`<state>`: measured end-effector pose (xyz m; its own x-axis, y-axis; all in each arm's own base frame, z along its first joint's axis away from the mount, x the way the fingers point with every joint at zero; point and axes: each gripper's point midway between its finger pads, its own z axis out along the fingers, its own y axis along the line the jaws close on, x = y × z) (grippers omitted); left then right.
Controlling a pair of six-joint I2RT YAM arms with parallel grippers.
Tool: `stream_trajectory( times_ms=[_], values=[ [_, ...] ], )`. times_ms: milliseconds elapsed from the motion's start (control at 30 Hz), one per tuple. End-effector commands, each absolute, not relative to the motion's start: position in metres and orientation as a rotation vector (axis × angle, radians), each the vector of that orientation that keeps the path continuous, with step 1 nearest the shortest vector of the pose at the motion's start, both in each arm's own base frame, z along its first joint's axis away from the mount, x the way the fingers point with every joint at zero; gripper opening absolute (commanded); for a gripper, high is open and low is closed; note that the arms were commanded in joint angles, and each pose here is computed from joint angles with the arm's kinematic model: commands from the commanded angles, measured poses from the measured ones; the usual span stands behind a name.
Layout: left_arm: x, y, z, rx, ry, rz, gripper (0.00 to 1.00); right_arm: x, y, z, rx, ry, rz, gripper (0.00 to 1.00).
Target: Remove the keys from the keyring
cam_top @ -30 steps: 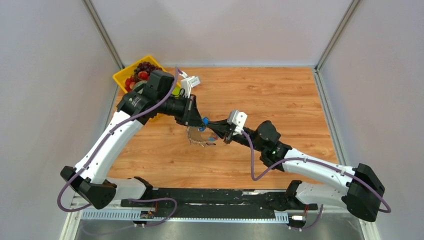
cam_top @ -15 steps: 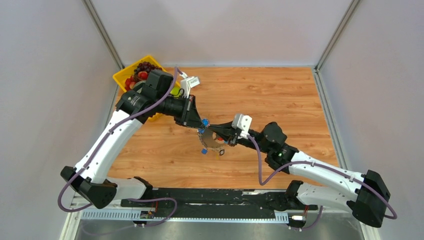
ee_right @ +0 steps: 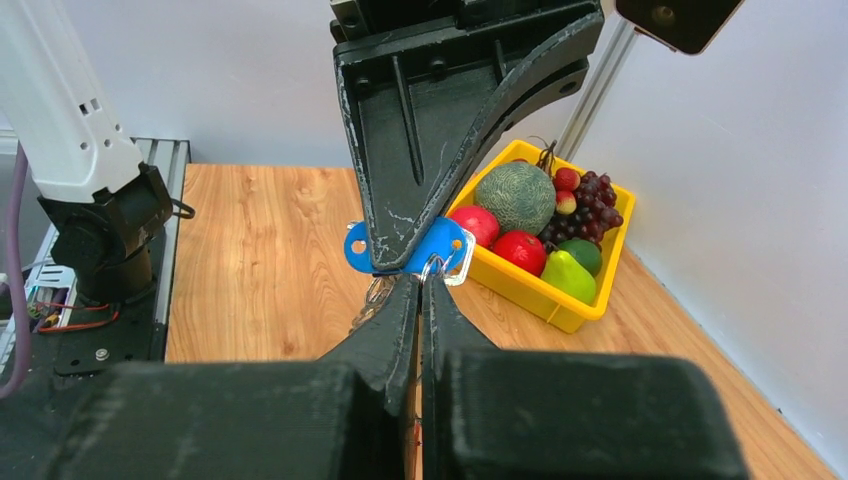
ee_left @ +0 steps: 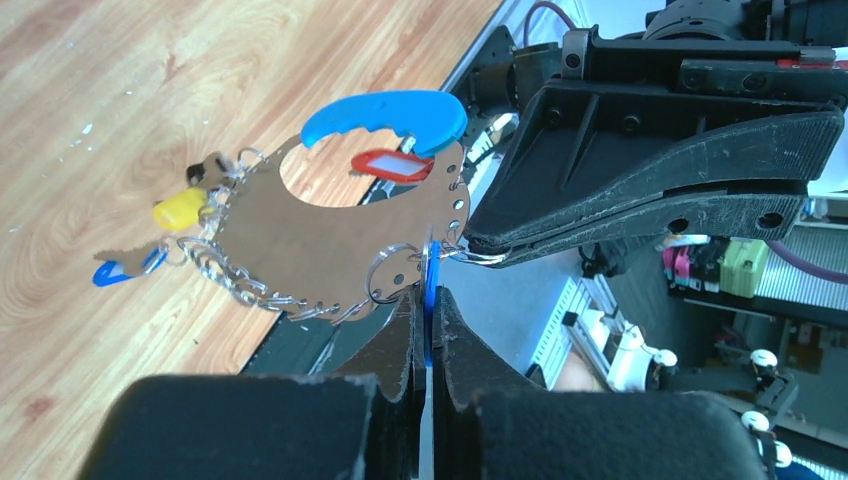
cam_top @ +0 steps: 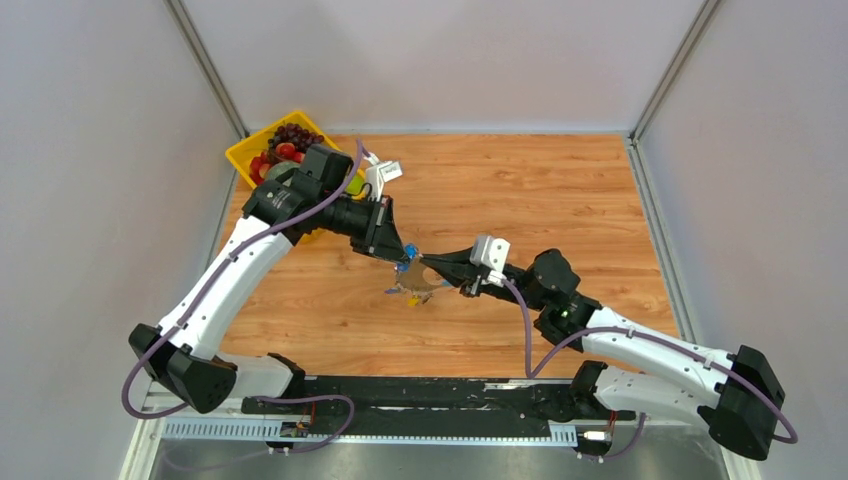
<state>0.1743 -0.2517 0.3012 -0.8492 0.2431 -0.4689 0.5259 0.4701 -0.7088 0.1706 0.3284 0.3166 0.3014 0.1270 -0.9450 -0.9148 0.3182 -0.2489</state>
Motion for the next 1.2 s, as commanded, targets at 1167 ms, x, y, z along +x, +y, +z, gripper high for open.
stream_trajectory(
  times_ms=[1167],
  values=[
    [0.193, -0.233, 0.337, 0.839, 2.029, -1.043, 0.0, 0.147, 0.331, 0.374, -0.841, 0.939, 1.207, 0.0]
  ],
)
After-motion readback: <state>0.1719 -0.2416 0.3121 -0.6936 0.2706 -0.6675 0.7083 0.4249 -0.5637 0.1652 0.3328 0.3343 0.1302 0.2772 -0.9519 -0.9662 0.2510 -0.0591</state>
